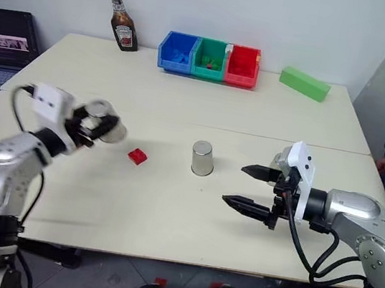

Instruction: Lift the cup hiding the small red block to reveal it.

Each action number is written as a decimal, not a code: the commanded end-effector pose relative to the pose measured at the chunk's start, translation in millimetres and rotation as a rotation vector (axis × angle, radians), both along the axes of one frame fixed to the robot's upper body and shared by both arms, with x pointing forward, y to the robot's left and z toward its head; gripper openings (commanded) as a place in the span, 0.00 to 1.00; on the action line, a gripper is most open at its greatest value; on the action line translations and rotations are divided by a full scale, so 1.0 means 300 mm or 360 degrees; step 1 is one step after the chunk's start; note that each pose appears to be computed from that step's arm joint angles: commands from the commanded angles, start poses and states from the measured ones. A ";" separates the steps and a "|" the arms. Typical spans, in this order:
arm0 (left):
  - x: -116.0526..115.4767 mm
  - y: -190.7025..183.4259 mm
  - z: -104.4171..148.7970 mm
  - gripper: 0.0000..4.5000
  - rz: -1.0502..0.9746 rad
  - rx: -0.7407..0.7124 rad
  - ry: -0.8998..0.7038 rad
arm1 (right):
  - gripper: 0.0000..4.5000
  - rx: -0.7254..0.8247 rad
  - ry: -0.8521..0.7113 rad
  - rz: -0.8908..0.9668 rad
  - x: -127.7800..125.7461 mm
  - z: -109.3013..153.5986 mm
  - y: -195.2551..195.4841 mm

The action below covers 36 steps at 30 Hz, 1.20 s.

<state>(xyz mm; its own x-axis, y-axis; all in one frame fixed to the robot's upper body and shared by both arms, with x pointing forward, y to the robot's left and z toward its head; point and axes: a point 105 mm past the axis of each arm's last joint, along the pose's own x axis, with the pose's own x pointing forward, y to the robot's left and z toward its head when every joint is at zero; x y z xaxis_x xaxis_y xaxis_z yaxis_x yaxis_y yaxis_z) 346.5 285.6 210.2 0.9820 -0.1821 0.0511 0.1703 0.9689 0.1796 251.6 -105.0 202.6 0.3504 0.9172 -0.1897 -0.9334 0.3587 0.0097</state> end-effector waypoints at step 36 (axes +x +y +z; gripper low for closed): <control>-0.193 0.007 0.017 0.99 -0.0462 0.0267 0.0487 | 1.00 0.0031 -0.0030 -0.0017 0.005 0.017 0.001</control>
<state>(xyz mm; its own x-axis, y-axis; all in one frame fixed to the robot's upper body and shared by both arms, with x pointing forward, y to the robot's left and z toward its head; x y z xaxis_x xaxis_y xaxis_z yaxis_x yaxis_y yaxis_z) 300.5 305.4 207.8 0.9050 -0.3326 -0.2653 0.3991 0.8797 0.2585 255.1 -106.2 200.9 0.3753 0.9073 -0.1898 -0.9224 0.3857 0.0196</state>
